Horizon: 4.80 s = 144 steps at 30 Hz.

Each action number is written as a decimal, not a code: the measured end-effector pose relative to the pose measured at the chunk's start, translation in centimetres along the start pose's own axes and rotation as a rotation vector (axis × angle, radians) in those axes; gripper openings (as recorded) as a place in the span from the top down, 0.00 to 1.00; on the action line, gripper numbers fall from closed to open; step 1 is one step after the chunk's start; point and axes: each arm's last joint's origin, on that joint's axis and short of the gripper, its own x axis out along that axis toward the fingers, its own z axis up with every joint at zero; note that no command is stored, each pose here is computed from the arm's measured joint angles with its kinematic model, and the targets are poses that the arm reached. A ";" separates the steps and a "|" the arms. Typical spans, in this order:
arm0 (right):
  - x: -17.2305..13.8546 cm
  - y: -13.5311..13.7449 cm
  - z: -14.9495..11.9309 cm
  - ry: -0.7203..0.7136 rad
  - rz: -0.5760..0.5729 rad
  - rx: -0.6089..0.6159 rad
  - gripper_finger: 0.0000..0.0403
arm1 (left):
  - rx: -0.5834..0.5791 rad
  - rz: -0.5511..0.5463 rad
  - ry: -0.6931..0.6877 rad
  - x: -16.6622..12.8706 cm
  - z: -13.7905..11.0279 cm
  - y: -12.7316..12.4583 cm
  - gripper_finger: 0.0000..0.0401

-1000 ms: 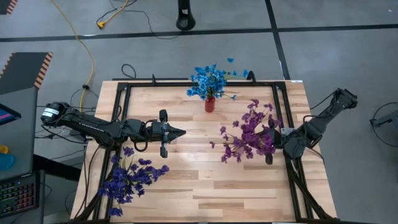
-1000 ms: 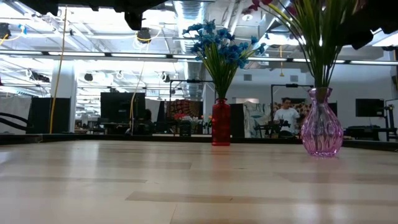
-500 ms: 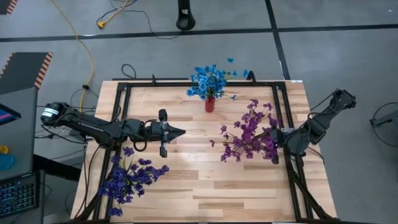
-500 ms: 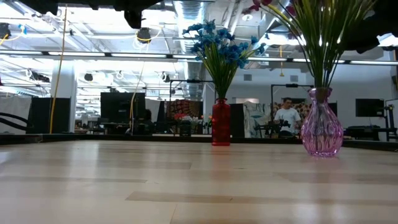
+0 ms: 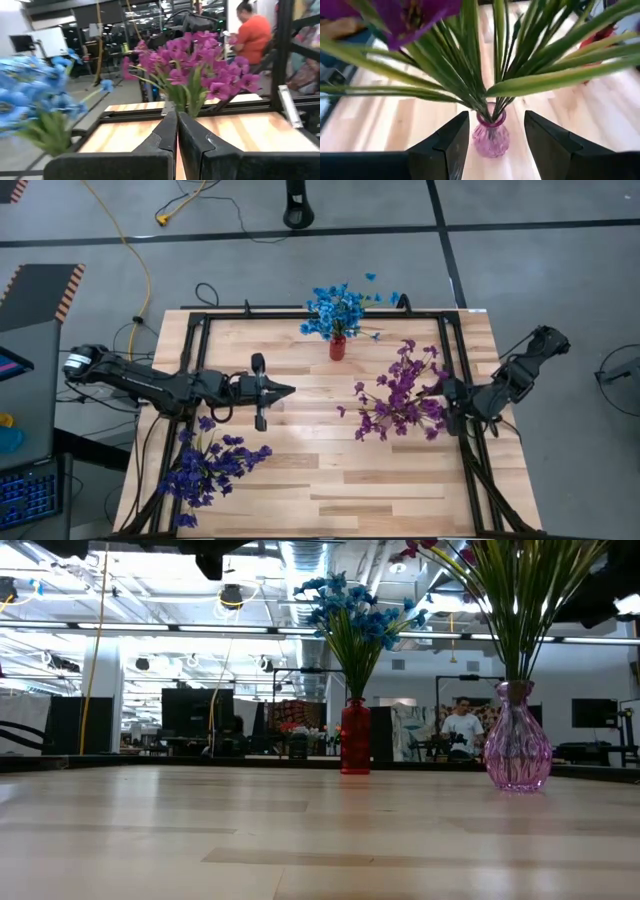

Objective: Sort flowers into vase by color
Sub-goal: Return to Home Position

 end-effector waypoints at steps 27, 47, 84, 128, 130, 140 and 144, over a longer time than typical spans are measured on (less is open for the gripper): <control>1.3 1.1 -0.6 -0.233 0.218 -0.074 0.94 | 0.009 0.016 0.004 -2.3 -4.3 8.0 1.00; 2.3 0.2 0.2 -0.315 0.196 -0.120 0.92 | -0.037 0.150 -0.160 -8.8 -8.9 8.3 1.00; 2.3 -2.2 -4.1 -0.415 0.179 -0.076 0.93 | -0.032 0.160 -0.103 -11.1 -9.4 7.6 1.00; 5.9 -3.9 -6.2 -0.535 0.045 -0.036 0.92 | -0.034 0.160 -0.096 -11.1 -9.5 7.6 1.00; 5.9 -3.9 -6.2 -0.533 0.045 -0.036 0.92 | -0.030 0.160 -0.096 -11.1 -9.5 7.6 1.00; 5.9 -3.9 -6.2 -0.529 0.046 -0.037 0.92 | -0.029 0.186 -0.001 -11.1 -10.4 7.6 1.00; 5.9 -3.9 -6.3 -0.528 0.046 -0.037 0.92 | -0.018 0.183 0.008 -11.1 -10.5 7.6 1.00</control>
